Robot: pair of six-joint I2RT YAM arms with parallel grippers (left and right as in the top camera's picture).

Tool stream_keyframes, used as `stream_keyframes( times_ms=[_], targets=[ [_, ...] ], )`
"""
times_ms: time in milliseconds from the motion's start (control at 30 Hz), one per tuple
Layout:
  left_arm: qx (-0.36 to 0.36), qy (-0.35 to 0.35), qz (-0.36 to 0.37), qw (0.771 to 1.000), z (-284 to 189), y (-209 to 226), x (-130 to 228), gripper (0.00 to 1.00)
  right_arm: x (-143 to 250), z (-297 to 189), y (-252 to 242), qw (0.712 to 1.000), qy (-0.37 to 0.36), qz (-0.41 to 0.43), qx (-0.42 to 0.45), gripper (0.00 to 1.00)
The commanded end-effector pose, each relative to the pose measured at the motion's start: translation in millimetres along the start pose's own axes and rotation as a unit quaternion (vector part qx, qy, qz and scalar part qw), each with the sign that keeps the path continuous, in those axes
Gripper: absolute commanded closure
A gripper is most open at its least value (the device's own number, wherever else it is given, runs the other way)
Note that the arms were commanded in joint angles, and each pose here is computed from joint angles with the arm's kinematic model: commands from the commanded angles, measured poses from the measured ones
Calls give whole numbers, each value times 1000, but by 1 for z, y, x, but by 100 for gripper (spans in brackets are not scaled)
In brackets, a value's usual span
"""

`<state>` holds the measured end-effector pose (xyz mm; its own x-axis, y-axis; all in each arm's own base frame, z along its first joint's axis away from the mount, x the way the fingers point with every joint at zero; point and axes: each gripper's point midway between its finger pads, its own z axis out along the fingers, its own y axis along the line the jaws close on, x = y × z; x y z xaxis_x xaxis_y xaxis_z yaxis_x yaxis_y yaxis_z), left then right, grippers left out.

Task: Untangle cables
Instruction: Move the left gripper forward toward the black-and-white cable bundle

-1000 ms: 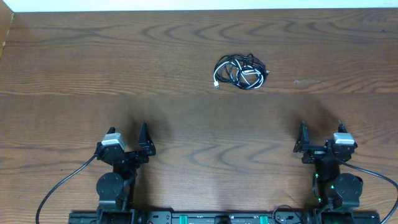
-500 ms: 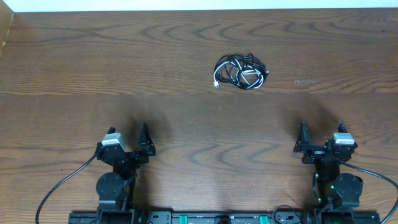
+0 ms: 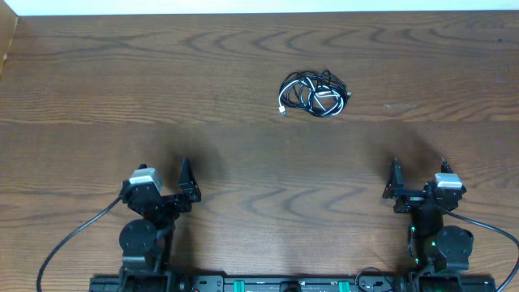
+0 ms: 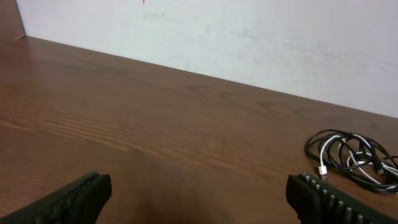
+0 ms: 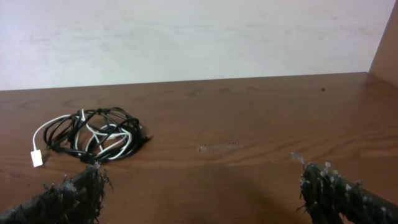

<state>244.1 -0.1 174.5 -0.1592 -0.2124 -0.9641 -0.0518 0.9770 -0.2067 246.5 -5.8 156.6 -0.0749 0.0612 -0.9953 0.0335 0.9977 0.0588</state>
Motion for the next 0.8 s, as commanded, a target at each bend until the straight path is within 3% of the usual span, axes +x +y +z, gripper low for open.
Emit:
stream_keyframes(
  times_ms=[0, 367, 767],
  targets=[
    [-6, 8, 12, 1000, 2, -2, -14, 5, 0, 0, 1, 1000, -2, 5, -1, 1],
    [5, 86, 29, 996, 29, -17, -35, 5, 0, 0, 1, 1000, -2, 5, -1, 1],
    [-14, 186, 34, 982, 56, -18, -33, 5, 0, 0, 1, 1000, -2, 5, -1, 1]
  ],
)
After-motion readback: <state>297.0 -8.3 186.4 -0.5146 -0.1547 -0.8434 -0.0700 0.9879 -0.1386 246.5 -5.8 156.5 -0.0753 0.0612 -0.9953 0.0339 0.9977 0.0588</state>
